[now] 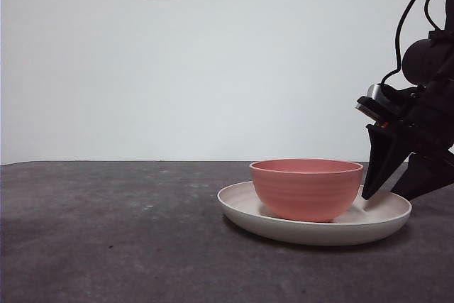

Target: Place the red bowl on the white plate

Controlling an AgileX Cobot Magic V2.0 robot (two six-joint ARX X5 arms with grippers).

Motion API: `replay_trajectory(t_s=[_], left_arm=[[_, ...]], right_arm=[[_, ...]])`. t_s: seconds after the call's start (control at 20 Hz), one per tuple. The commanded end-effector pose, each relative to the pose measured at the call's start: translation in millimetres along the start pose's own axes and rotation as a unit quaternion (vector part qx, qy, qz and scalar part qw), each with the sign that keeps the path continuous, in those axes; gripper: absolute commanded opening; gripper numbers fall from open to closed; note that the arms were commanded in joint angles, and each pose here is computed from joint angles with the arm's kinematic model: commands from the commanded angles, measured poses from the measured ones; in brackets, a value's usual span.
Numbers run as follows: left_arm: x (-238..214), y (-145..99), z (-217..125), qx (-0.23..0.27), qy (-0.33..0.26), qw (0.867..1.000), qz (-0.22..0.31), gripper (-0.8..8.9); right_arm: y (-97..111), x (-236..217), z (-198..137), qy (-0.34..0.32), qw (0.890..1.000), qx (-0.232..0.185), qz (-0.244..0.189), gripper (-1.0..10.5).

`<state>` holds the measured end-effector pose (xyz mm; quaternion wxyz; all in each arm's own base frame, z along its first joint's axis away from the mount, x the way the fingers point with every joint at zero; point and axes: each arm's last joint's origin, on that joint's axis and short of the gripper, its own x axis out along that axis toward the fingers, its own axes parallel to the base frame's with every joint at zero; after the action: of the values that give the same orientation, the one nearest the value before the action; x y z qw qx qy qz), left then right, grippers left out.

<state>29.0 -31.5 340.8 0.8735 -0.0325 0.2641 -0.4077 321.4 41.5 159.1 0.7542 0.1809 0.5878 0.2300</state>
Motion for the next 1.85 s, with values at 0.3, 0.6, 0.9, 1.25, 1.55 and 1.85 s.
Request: replay_trajectory(t_s=[0.3, 0.6, 0.9, 1.25, 1.55, 1.85], left_arm=[[-2, -1, 2, 0.000, -0.008, 1.000, -0.006, 5.59], [-2, -1, 2, 0.000, -0.007, 1.000, -0.006, 5.59], [-2, -1, 2, 0.001, -0.008, 1.000, -0.006, 5.59], [-2, -1, 2, 0.001, -0.008, 1.000, -0.006, 5.59], [-2, -1, 2, 0.001, -0.008, 1.000, -0.006, 5.59], [-2, -1, 2, 0.001, -0.008, 1.000, -0.006, 5.59]], right_arm=[[0, 6, 3, 0.002, 0.999, 0.039, -0.034, 0.1], [9, -2, 10, -0.001, 0.999, 0.033, -0.035, 0.1], [39, -19, 27, -0.020, 0.999, 0.003, -0.025, 0.1], [95, 4, 23, -0.008, 0.999, -0.043, 0.004, 0.1], [115, 44, 16, 0.012, 0.998, -0.058, 0.000, 0.1], [106, 72, 15, 0.039, 0.999, -0.036, -0.007, 0.1]])
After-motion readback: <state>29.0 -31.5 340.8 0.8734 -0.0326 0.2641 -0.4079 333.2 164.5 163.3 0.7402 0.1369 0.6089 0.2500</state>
